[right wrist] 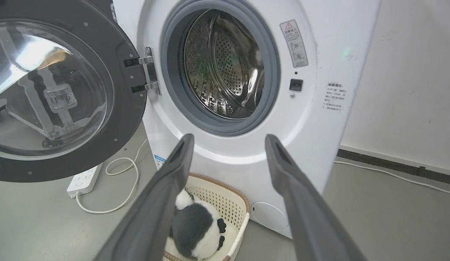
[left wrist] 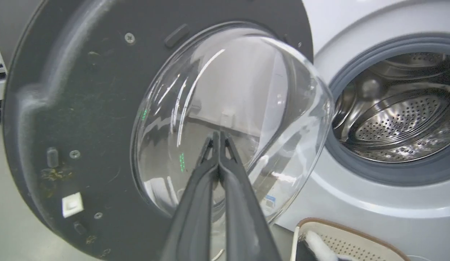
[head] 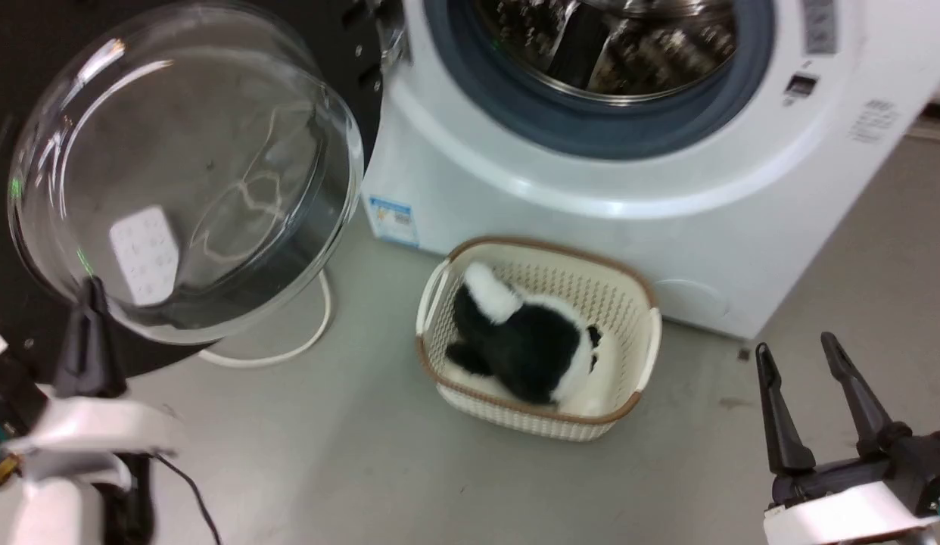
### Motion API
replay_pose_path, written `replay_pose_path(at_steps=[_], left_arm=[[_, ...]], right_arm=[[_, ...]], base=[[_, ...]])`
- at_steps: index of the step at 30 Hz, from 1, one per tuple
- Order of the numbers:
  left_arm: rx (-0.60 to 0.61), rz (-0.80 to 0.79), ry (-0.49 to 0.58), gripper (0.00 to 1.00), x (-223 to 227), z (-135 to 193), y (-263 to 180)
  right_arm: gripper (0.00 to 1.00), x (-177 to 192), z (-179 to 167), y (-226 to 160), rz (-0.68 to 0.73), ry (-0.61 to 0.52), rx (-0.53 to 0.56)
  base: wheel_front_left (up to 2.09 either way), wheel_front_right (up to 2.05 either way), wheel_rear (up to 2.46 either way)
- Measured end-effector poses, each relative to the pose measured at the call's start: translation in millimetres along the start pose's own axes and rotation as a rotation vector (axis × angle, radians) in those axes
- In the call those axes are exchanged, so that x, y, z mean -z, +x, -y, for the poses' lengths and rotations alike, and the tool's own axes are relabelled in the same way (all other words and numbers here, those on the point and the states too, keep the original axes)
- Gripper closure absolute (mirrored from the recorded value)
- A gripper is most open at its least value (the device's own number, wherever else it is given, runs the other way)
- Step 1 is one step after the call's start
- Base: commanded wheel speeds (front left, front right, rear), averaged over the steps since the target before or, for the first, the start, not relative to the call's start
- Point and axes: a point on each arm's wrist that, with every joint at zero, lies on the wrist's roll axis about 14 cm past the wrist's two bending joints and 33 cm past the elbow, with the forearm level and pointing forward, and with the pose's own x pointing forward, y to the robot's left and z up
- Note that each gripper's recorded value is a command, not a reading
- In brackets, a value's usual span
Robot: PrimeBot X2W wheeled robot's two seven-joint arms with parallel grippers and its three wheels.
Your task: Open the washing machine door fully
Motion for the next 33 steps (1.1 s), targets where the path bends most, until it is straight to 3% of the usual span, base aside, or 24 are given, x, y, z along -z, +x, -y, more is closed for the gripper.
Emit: replay_pose_path(at_steps=[8, 12, 13, 14, 15, 24, 33], left_arm=[[0.191, 0.052, -0.166, 1.00, -9, 92, -43], [0.290, 0.011, -0.162, 1.00, 2, 127, -60], [0.313, 0.001, -0.157, 0.91, 5, 136, -64], [0.334, -0.009, -0.153, 0.28, 8, 143, -67], [0.353, -0.026, -0.150, 0.00, 13, 150, -71], [0.485, -0.067, -0.097, 0.00, 27, 193, -91], [0.501, -0.096, -0.098, 0.00, 35, 197, -98]], right_arm=[[0.00, -32, 22, -38, 0.056, -0.092, 0.089], [0.00, -35, 33, -58, 0.053, -0.103, 0.137], [0.00, -34, 36, -63, 0.048, -0.105, 0.151], [0.00, -34, 40, -68, 0.045, -0.105, 0.164], [0.00, -34, 43, -72, 0.042, -0.105, 0.179], [0.00, -24, 60, -106, 0.001, -0.090, 0.264], [0.00, -24, 62, -111, 0.005, -0.068, 0.279]], base=[[0.00, 0.00, 0.00], [0.00, 0.00, 0.00], [0.00, 0.00, 0.00], [0.00, 0.00, 0.00], [0.00, 0.00, 0.00], [0.00, 0.00, 0.00], [0.00, 0.00, 0.00]])
